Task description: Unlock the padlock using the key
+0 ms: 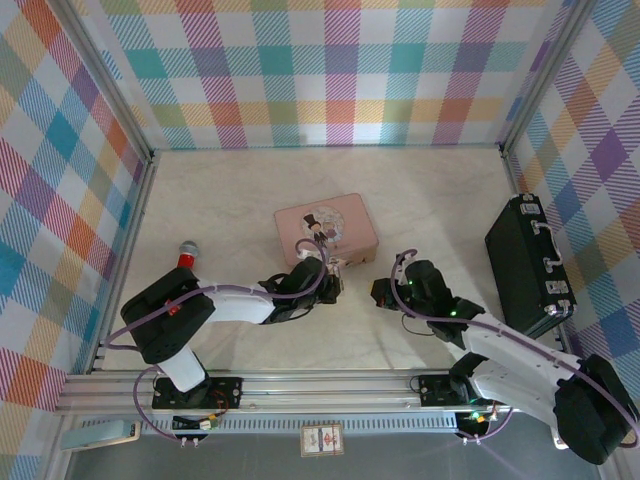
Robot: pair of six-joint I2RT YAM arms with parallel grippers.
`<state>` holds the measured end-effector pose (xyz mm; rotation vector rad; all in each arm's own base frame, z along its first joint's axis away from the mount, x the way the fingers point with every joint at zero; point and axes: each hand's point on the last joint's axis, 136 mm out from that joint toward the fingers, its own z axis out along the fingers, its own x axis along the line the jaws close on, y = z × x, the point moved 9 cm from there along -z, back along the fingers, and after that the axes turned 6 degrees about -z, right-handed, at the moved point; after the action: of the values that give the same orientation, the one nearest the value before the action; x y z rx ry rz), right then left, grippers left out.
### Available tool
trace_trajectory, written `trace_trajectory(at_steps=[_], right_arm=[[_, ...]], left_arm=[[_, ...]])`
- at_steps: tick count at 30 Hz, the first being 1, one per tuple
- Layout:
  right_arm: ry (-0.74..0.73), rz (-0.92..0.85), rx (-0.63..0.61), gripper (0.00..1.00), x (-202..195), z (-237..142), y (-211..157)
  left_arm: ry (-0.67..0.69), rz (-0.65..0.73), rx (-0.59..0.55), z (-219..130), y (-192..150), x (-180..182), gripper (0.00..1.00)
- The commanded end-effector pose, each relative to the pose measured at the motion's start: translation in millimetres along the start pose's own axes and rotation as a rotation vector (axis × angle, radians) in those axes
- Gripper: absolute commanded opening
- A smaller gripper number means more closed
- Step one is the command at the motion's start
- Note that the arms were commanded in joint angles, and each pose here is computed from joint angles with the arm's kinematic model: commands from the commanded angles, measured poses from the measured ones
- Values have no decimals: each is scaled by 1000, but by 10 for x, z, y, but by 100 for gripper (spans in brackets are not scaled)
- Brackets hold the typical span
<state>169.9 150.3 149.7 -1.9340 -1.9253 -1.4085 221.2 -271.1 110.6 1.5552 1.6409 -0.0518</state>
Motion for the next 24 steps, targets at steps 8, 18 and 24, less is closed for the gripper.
trace_trajectory(at_steps=[8, 18, 24], right_arm=[[104, 203, 54, 0, -88, 207, -169], [190, 331, 134, 0, -113, 409, -216], [212, 383, 150, 0, -168, 459, -182]], left_arm=[[-141, -185, -98, -94, 215, -128, 2], [-177, -272, -121, -57, 191, -44, 0], [-179, -275, -123, -60, 194, -46, 0]])
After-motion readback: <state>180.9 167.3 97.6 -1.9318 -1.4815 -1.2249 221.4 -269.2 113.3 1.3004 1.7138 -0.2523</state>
